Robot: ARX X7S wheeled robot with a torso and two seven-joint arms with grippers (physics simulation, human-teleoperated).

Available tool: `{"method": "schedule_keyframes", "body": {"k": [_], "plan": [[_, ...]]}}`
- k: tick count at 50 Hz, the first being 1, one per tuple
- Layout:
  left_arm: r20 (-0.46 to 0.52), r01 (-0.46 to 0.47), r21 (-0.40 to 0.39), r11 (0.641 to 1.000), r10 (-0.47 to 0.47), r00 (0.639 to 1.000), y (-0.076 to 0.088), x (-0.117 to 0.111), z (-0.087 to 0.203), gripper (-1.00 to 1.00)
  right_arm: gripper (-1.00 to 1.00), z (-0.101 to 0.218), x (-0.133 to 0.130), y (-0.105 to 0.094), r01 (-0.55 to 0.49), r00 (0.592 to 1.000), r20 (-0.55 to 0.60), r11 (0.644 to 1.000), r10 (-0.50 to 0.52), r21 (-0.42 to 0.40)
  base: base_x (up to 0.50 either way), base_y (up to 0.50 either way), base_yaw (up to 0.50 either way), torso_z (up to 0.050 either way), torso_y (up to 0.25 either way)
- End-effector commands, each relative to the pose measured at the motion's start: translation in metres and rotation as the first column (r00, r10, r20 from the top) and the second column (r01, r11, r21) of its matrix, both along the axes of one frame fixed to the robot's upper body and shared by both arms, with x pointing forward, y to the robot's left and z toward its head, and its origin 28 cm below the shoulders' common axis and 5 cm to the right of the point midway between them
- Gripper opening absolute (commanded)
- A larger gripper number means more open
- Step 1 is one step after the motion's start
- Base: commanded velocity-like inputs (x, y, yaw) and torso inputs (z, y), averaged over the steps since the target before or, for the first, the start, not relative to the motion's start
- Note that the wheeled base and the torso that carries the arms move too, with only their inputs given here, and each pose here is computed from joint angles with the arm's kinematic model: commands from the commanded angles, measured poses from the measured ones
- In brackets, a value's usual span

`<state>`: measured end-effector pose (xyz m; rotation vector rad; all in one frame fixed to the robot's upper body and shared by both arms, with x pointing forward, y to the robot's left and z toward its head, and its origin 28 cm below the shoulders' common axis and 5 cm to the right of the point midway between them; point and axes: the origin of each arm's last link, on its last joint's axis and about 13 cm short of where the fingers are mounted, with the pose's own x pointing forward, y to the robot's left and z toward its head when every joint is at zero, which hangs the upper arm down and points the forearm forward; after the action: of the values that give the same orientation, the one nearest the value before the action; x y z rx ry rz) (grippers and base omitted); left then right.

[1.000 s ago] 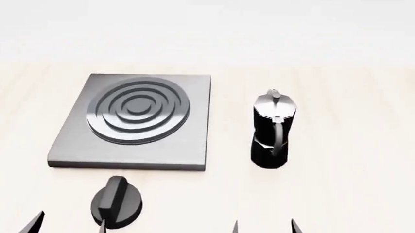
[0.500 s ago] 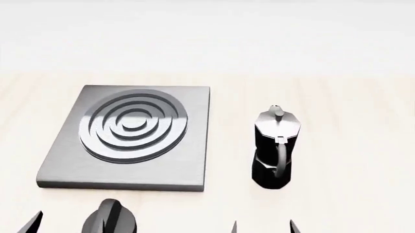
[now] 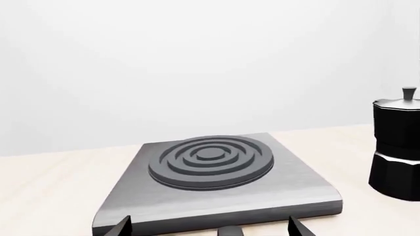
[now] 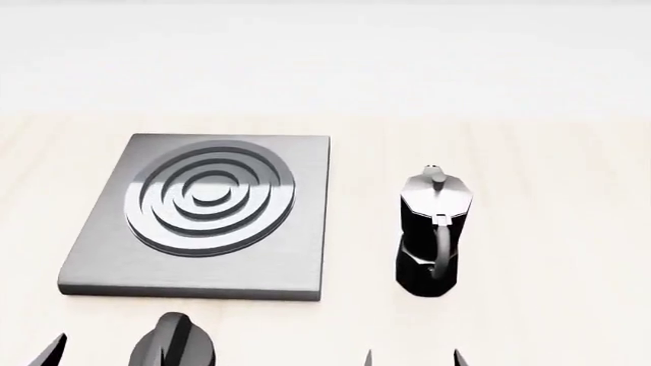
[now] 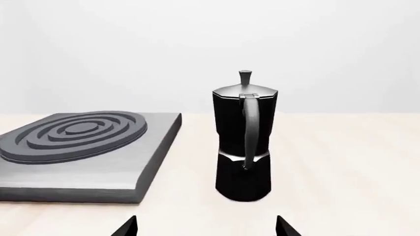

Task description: Put the moka pot on the stove.

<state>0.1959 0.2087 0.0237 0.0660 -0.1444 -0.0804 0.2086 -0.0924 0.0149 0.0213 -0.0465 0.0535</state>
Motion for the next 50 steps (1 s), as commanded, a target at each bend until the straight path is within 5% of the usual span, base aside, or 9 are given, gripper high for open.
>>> {"method": "schedule_keyframes", "body": {"k": [1,11,13,16,18,39,50], "plan": [[0.001,0.002,-0.003,1.0,-0.002,1.0,0.0,-0.001,0.0,1.0,1.0,-0.002,0.0,0.0,-0.009,1.0,0.006,1.0,0.009,0.013,0.0,0.08,0.0,0.0,0.0],[0.004,0.001,-0.012,1.0,-0.001,1.0,0.003,0.0,0.003,1.0,1.0,0.001,0.0,0.002,-0.001,1.0,0.021,1.0,0.001,0.001,0.0,0.08,0.0,0.0,0.0],[-0.008,0.012,-0.012,1.0,-0.012,1.0,0.001,0.0,0.001,1.0,1.0,0.001,0.001,0.001,-0.026,0.999,0.031,0.998,0.024,0.061,0.0,0.08,0.0,0.0,0.0],[-0.005,0.005,-0.004,1.0,-0.005,1.0,0.002,0.001,0.001,1.0,1.0,0.003,-0.004,0.0,0.017,0.999,0.031,0.999,-0.016,-0.051,0.0,0.08,0.0,0.0,0.0],[-0.013,0.005,-0.011,1.0,-0.005,1.0,0.002,0.003,-0.001,1.0,1.0,0.002,0.002,-0.001,-0.007,1.0,0.03,1.0,0.007,0.028,0.0,0.08,0.0,0.0,0.0],[-0.018,0.002,0.015,1.0,-0.001,1.0,0.001,0.003,-0.005,1.0,1.0,-0.006,0.012,0.008,-0.011,1.0,0.024,1.0,0.011,0.006,0.0,0.08,0.0,0.0,0.0],[-0.019,0.018,0.012,1.0,-0.017,1.0,0.0,0.003,-0.005,1.0,1.0,-0.002,-0.01,0.006,-0.008,1.0,0.014,1.0,0.008,0.008,0.0,0.08,0.0,0.0,0.0]]}}
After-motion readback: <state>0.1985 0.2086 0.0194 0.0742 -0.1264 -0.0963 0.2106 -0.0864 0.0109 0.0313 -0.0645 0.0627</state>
